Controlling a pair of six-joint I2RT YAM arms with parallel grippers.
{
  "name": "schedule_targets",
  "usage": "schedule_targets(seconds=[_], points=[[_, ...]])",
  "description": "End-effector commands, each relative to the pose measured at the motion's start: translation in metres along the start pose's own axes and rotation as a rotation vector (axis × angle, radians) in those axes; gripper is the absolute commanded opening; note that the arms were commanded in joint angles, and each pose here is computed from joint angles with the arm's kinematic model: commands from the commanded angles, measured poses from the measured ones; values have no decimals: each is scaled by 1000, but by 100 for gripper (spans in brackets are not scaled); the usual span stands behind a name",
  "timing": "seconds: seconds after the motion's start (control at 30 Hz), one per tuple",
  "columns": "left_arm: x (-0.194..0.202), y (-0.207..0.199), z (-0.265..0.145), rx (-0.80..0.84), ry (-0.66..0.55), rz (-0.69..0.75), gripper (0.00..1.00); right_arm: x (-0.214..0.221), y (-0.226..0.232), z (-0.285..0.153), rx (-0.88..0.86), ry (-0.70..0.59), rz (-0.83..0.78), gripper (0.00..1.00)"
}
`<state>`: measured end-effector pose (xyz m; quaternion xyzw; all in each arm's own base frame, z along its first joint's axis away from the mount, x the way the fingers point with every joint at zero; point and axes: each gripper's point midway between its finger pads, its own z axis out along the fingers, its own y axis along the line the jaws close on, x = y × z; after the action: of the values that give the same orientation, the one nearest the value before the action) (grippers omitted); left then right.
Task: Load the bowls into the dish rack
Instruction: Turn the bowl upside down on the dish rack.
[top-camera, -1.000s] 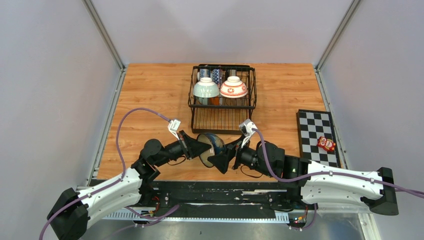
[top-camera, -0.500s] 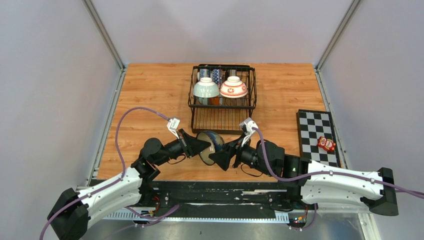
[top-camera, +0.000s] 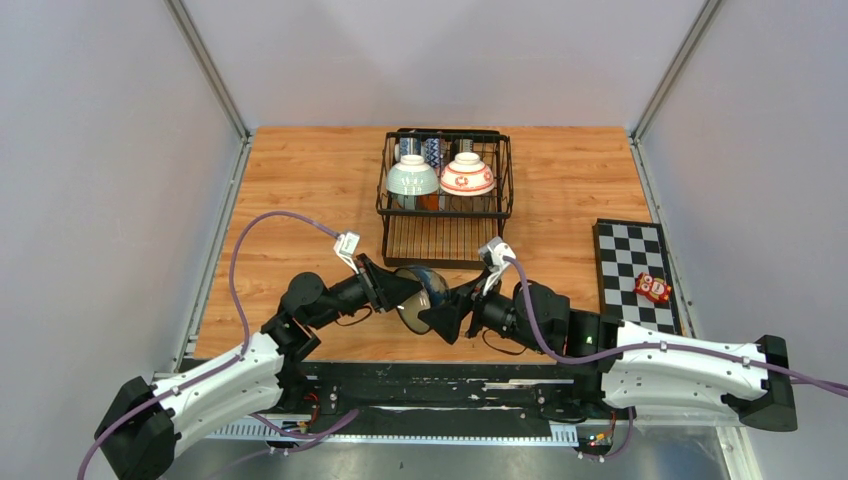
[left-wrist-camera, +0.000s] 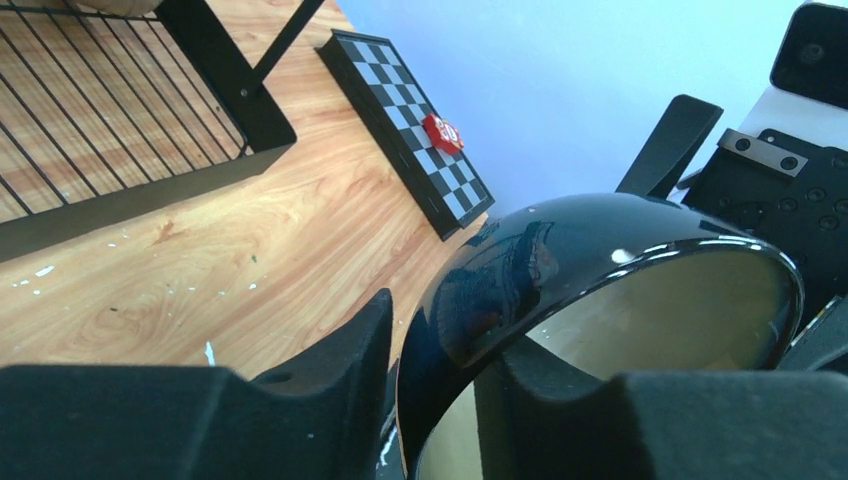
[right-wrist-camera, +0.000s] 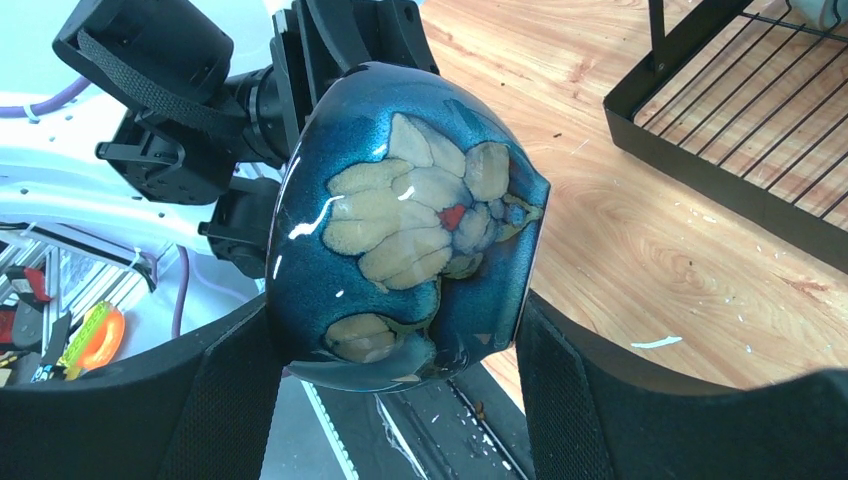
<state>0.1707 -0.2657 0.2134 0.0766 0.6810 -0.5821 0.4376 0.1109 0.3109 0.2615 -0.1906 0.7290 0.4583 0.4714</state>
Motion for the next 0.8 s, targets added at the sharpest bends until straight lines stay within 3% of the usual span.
schedule_targets(seconds=[0.0, 0.77], points=[[-11, -4, 2, -8, -29, 4, 38, -37, 25, -5, -72, -98, 20, 2], [14, 27, -13, -129, 39, 4, 62, -38, 15, 8, 3, -80, 26, 2]])
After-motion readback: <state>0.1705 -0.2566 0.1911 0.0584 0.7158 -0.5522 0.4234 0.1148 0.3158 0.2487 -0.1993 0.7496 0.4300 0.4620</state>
